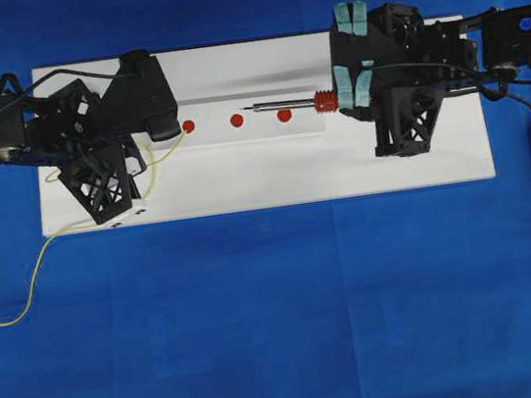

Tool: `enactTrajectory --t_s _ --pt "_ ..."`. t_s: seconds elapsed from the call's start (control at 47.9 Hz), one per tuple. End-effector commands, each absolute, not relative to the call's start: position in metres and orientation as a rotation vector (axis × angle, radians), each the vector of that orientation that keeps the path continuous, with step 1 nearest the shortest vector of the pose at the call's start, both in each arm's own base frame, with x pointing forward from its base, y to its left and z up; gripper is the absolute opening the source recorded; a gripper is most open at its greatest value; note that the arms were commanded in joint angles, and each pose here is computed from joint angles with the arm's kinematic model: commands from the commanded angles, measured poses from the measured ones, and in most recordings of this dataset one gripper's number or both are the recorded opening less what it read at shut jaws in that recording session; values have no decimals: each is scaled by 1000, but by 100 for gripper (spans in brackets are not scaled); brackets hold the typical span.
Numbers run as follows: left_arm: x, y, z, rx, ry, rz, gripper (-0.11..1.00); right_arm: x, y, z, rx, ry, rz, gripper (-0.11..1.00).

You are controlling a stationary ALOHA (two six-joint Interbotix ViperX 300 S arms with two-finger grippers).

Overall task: Touch the tip of the soldering iron to the tip of the solder at the mark.
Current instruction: 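Move right gripper left, bringing iron tip toward solder tip at dot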

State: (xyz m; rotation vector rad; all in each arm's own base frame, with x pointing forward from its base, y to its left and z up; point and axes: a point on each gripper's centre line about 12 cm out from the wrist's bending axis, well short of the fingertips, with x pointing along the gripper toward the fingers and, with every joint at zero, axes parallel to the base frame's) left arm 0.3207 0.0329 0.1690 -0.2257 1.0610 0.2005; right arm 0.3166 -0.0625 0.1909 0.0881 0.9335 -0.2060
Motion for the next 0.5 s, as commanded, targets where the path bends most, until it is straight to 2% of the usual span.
enactTrajectory --t_s 0.0,0.48 --pt "325 33 177 -226 1032 197 2 325 -65 203 90 893 -210 6" --pt "326 34 177 -226 1030 199 2 348 -62 199 82 908 -192 6"
